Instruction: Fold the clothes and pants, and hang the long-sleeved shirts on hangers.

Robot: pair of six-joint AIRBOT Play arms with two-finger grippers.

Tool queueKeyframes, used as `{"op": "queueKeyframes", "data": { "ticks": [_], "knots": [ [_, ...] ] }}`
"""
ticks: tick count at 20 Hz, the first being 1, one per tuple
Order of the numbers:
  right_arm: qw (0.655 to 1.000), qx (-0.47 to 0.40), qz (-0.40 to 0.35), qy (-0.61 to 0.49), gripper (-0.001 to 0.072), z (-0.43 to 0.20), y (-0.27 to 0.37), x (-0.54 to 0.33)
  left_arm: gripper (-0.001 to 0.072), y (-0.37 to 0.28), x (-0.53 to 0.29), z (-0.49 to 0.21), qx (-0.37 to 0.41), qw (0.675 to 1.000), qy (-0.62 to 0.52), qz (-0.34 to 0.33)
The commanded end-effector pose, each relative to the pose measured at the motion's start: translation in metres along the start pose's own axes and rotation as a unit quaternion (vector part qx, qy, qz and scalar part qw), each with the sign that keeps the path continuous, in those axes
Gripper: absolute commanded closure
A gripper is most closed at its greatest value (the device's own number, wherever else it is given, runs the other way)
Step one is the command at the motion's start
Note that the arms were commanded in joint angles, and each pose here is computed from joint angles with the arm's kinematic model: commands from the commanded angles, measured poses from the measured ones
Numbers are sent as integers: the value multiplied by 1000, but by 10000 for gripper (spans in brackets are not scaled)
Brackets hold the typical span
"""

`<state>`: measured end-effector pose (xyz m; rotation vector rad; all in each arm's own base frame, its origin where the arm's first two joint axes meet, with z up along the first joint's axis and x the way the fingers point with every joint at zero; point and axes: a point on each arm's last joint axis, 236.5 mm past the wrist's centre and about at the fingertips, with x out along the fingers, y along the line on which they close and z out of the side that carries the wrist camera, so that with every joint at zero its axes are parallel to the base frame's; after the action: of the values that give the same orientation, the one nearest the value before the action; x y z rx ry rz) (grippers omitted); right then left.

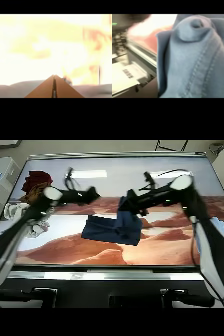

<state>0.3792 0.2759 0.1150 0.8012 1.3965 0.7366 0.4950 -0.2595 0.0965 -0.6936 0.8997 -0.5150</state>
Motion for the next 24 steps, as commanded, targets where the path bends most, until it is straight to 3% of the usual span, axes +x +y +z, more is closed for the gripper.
{"op": "queueKeyframes", "data": {
  "ticks": [1,3,4,6,7,9,12,15,17,19,24],
  "knots": [
    [996,67,57,18,671,12,-2,101,684,2,-137,81,47,990,-125,37],
    [989,125,69,43,655,5,-21,158,684,-20,-192,96,74,981,-179,32],
    [983,157,81,51,541,2,-26,180,684,-31,-211,97,89,976,-195,30],
    [971,186,144,40,125,10,-14,204,683,-45,-233,93,114,971,-209,36],
    [967,175,185,29,97,17,1,201,684,-48,-238,88,122,970,-206,39],
    [961,168,219,9,97,40,12,170,683,-45,-242,82,136,969,-197,56],
    [972,124,196,-37,100,80,-9,85,683,-37,-244,81,146,967,-193,75],
    [993,107,22,-51,98,79,-99,-10,683,-35,-244,81,148,967,-192,80],
    [980,133,-147,-15,99,42,-185,-66,683,-35,-244,81,148,967,-193,80],
    [956,187,-223,24,100,4,-238,-83,683,-35,-243,81,148,967,-192,79],
    [982,155,-101,43,71,-19,-232,7,683,-38,-241,79,145,968,-190,75]
  ]
}}
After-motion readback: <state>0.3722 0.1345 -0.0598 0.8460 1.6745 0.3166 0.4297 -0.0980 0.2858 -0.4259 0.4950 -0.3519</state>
